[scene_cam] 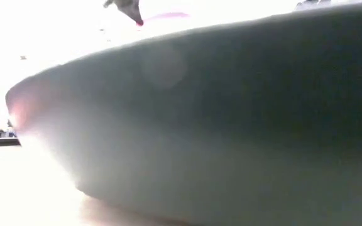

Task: Place and stack plates onto a shelf
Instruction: Stack the pink plate on top of the dark green plate on the shelf

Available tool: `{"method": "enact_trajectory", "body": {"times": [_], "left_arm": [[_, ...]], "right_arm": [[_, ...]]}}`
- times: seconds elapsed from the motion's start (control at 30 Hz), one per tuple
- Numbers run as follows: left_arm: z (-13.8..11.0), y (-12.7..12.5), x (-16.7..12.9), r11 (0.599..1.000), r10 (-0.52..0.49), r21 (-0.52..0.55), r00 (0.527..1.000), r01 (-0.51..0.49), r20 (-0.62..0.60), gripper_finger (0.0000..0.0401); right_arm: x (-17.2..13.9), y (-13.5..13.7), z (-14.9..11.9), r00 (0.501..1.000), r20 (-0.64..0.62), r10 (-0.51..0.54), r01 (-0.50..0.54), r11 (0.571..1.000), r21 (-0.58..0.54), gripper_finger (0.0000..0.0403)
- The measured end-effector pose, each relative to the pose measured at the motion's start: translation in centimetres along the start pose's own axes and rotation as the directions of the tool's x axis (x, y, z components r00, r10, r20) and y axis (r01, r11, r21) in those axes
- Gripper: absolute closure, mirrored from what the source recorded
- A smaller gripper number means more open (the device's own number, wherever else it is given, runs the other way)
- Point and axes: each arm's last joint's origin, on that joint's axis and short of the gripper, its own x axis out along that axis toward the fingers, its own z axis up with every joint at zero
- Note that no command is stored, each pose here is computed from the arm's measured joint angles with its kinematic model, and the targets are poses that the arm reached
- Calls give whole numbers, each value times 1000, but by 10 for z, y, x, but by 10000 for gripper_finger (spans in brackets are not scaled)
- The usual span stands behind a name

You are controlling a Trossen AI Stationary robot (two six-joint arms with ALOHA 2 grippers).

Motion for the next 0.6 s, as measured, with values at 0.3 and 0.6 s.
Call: {"method": "enact_trajectory", "body": {"times": [0.3, 0.6], "left_arm": [[-10, 56, 46, 919, -217, -373, 954, 128, -209, 392], [-23, 57, 76, 930, -200, -362, 913, 63, -355, 393]], "right_arm": [[0, 0, 0, 1000, 0, -1, 1, 1000, -8, 287], [0, 0, 0, 1000, 0, -1, 1, 1000, -19, 287]]}}
